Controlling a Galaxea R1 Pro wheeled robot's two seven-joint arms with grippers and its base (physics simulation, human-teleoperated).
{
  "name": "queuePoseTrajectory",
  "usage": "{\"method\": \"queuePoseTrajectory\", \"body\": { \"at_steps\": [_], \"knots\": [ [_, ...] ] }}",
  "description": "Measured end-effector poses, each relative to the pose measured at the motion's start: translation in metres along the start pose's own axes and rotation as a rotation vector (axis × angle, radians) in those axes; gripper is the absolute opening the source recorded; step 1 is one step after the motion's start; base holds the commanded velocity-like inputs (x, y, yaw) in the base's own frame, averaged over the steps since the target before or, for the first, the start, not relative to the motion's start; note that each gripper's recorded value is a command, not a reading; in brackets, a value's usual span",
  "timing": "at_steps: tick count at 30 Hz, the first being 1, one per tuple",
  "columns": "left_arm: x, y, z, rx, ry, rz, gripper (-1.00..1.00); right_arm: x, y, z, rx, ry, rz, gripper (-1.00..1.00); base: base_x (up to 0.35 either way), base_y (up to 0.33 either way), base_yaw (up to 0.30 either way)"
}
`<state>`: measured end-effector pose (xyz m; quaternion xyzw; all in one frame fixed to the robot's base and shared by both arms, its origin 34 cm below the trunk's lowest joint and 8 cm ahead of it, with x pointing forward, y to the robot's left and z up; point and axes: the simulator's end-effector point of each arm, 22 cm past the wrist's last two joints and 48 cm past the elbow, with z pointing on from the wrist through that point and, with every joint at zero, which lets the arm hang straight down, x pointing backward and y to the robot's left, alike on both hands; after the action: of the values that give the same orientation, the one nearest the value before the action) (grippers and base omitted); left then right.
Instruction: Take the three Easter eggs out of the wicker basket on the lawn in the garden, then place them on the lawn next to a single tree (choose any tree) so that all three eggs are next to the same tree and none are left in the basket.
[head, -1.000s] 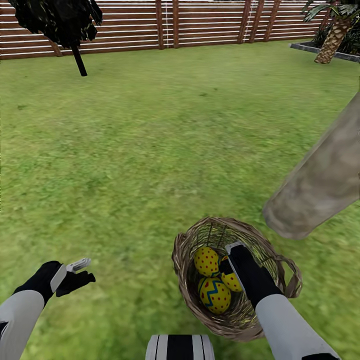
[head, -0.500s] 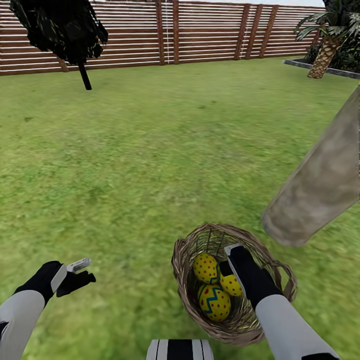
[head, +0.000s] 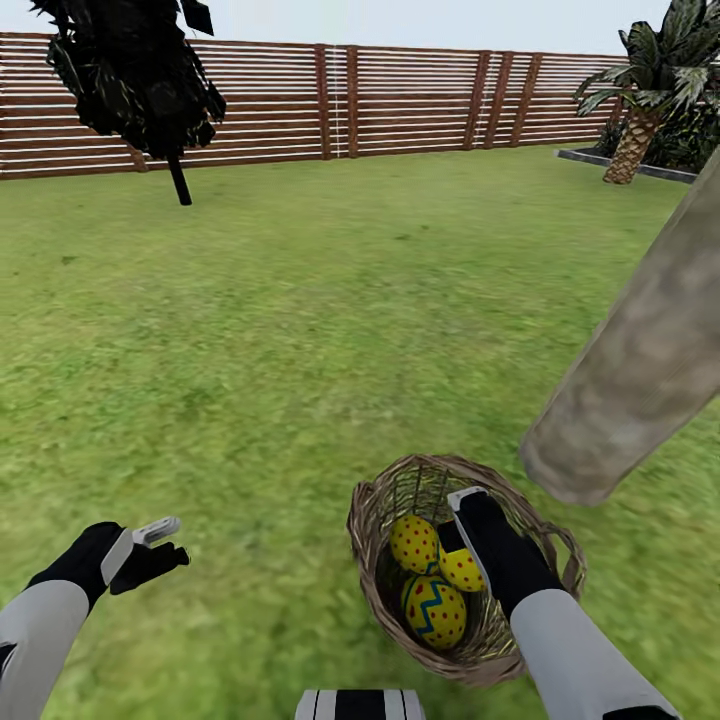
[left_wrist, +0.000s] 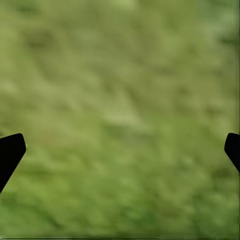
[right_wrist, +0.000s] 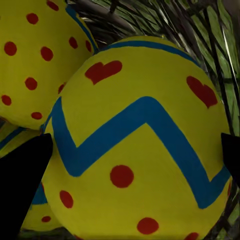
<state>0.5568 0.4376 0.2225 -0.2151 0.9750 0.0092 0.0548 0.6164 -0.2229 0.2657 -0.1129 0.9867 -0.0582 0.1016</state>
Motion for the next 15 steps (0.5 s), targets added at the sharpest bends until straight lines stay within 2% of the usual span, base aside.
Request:
{"method": "queuePoseTrajectory", "body": {
  "at_steps": [15],
  "knots": [
    [-0.018, -0.007, -0.030, 0.026, -0.057, -0.002, 1.00, -0.019, -0.007, -0.031, 0.013, -0.057, 0.003, -1.00, -0.017, 0.002, 0.000]
  ]
}}
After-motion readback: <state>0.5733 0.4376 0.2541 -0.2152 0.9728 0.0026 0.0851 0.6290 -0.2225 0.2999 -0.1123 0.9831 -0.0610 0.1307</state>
